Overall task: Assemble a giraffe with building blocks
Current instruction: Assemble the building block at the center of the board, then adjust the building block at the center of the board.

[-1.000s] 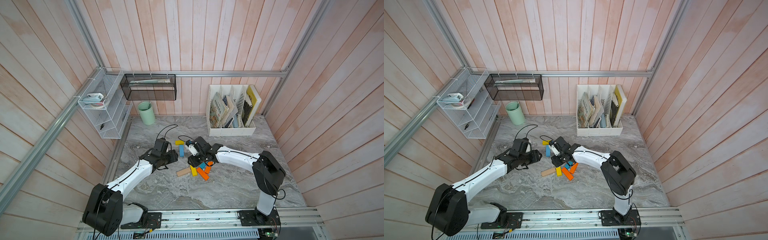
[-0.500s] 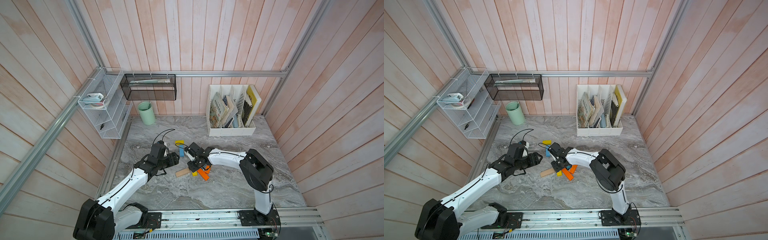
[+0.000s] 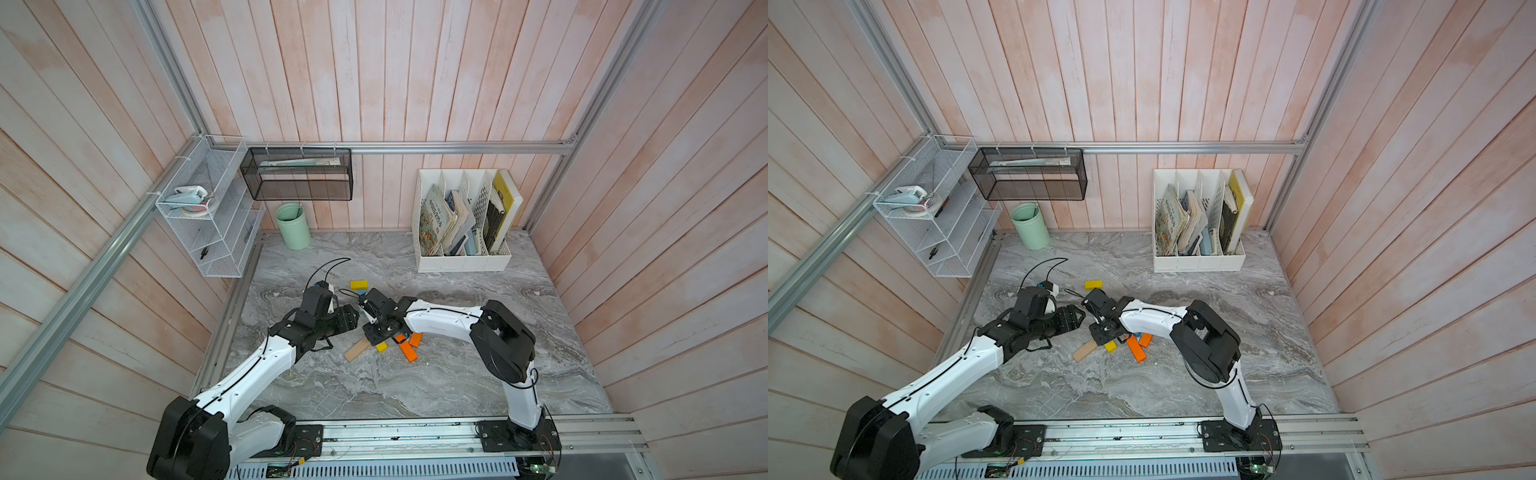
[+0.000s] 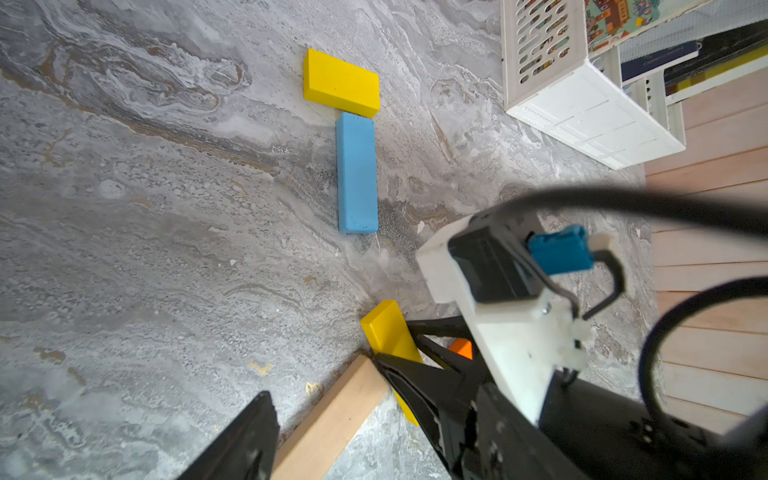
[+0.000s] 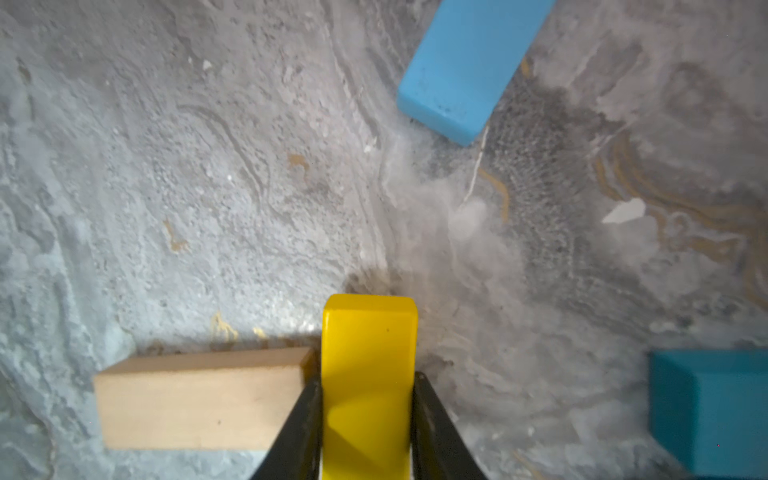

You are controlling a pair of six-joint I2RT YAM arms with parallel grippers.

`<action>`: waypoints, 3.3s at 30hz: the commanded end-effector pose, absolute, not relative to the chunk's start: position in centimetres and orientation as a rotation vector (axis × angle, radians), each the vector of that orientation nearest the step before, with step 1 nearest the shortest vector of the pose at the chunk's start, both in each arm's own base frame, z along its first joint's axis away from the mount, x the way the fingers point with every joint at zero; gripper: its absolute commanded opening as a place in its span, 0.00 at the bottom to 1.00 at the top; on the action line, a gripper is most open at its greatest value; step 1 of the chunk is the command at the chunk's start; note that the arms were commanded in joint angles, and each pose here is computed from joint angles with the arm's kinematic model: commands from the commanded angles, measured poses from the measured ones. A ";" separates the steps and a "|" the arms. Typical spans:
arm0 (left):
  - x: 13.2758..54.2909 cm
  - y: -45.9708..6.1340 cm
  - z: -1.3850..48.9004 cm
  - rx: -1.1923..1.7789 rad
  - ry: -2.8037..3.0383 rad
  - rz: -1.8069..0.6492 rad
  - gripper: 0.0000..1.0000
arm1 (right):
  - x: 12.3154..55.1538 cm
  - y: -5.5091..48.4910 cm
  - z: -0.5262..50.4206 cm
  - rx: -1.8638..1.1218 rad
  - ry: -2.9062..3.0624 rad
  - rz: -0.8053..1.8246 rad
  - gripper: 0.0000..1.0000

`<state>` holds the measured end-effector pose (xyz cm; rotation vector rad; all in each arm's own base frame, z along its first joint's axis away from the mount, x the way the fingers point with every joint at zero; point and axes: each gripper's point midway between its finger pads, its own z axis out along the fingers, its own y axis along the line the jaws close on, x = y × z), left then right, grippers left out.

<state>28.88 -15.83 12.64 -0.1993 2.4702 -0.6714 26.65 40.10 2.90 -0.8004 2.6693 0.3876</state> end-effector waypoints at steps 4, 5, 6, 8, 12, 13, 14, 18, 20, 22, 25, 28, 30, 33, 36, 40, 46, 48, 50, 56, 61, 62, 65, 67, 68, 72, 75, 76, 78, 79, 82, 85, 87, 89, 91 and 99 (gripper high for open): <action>29.4 -15.6 14.4 -0.213 2.410 -0.671 0.79 | 28.5 41.7 2.4 -0.551 2.723 0.397 0.30; 29.4 -15.5 14.7 -0.216 2.404 -0.672 0.79 | 28.7 42.0 2.4 -0.523 2.727 0.400 0.30; 29.4 -15.5 14.8 -0.217 2.402 -0.673 0.79 | 28.8 42.3 2.4 -0.505 2.731 0.410 0.30; 29.4 -15.4 15.1 -0.219 2.398 -0.669 0.80 | 29.1 42.7 2.1 -0.454 2.744 0.422 0.30; 29.1 -15.0 15.4 -0.224 2.399 -0.647 0.80 | 29.5 42.7 2.3 -0.329 2.758 0.427 0.30; 29.1 -14.9 15.5 -0.225 2.398 -0.643 0.80 | 29.6 42.5 2.3 -0.298 2.756 0.427 0.30; 29.0 -14.8 15.5 -0.226 2.396 -0.636 0.80 | 29.6 42.3 2.4 -0.267 2.755 0.425 0.30; 28.8 -14.3 16.2 -0.229 2.373 -0.620 0.81 | 29.3 41.7 2.4 -0.220 2.768 0.417 0.31; 28.8 -14.3 16.5 -0.229 2.366 -0.623 0.81 | 29.2 41.4 2.2 -0.217 2.773 0.397 0.32; 28.8 -14.4 16.8 -0.225 2.363 -0.629 0.81 | 29.2 41.1 2.0 -0.215 2.773 0.375 0.33; 28.8 -14.4 16.9 -0.225 2.363 -0.635 0.81 | 29.4 40.8 2.2 -0.203 2.766 0.353 0.35; 28.9 -14.5 16.7 -0.227 2.366 -0.636 0.81 | 29.6 40.8 2.5 -0.203 2.758 0.347 0.38; 28.9 -14.6 16.7 -0.227 2.367 -0.641 0.81 | 29.7 40.8 2.6 -0.210 2.757 0.336 0.40; 28.8 -14.6 16.6 -0.230 2.370 -0.646 0.81 | 29.6 40.9 2.5 -0.233 2.760 0.336 0.48; 28.9 -14.6 16.5 -0.235 2.368 -0.648 0.81 | 29.4 41.3 2.6 -0.273 2.762 0.361 0.59; 29.6 -15.2 15.3 -0.244 2.375 -0.671 0.82 | 29.5 41.5 5.6 -0.313 2.698 0.388 0.61; 33.3 -16.5 12.2 -0.261 2.455 -0.621 0.76 | 30.2 39.1 12.8 -0.285 2.529 0.473 0.61; 34.7 -16.5 11.6 -0.279 2.455 -0.625 0.56 | 30.8 37.9 13.4 -0.257 2.510 0.524 0.57; 36.0 -16.3 10.8 -0.312 2.472 -0.639 0.14 | 32.1 36.6 13.1 -0.222 2.510 0.628 0.12; 38.8 -16.4 9.2 -0.346 2.517 -0.675 0.00 | 35.5 35.2 10.2 -0.201 2.564 0.894 0.00; 41.0 -17.0 7.0 -0.396 2.550 -0.843 0.00 | 36.4 37.3 8.2 -0.293 2.605 1.039 0.00; 41.3 -17.3 6.5 -0.407 2.554 -0.878 0.00 | 36.5 37.5 7.9 -0.297 2.606 1.058 0.00; 41.6 -17.8 5.6 -0.434 2.563 -0.927 0.00 | 36.6 37.7 7.2 -0.290 2.609 1.099 0.00; 41.5 -17.7 5.1 -0.453 2.564 -0.916 0.00 | 36.6 37.7 6.8 -0.287 2.610 1.111 0.00; 41.5 -17.5 4.9 -0.460 2.566 -0.905 0.00 | 36.6 37.6 6.6 -0.287 2.612 1.117 0.00; 41.6 -17.5 3.7 -0.464 2.587 -0.888 0.00 | 36.7 38.0 6.0 -0.296 2.605 1.171 0.00; 41.7 -17.6 3.1 -0.468 2.595 -0.896 0.00 | 37.0 38.2 5.3 -0.274 2.602 1.224 0.00; 41.7 -17.6 3.0 -0.469 2.597 -0.897 0.00 | 37.1 38.3 5.1 -0.263 2.600 1.247 0.00; 41.7 -17.6 2.6 -0.474 2.604 -0.892 0.00 | 37.4 38.3 4.5 -0.240 2.604 1.271 0.00; 41.7 -17.6 2.6 -0.473 2.603 -0.893 0.00 | 37.5 38.4 4.3 -0.235 2.607 1.276 0.00; 41.5 -17.6 2.5 -0.472 2.606 -0.889 0.00 | 37.8 38.6 3.6 -0.230 2.614 1.276 0.00; 41.3 -17.6 2.4 -0.468 2.607 -0.895 0.00 | 37.9 38.9 3.1 -0.229 2.623 1.285 0.00; 41.3 -17.9 2.5 -0.463 2.607 -0.908 0.00 | 38.0 39.0 2.9 -0.225 2.627 1.284 0.00; 41.4 -18.1 2.7 -0.459 2.602 -0.912 0.00 | 38.1 39.1 2.7 -0.226 2.630 1.283 0.00; 41.5 -18.2 2.8 -0.455 2.603 -0.914 0.00 | 38.1 39.3 2.7 -0.226 2.630 1.286 0.00; 41.6 -18.6 2.7 -0.453 2.600 -0.926 0.00 | 38.5 39.9 2.4 -0.228 2.632 1.302 0.00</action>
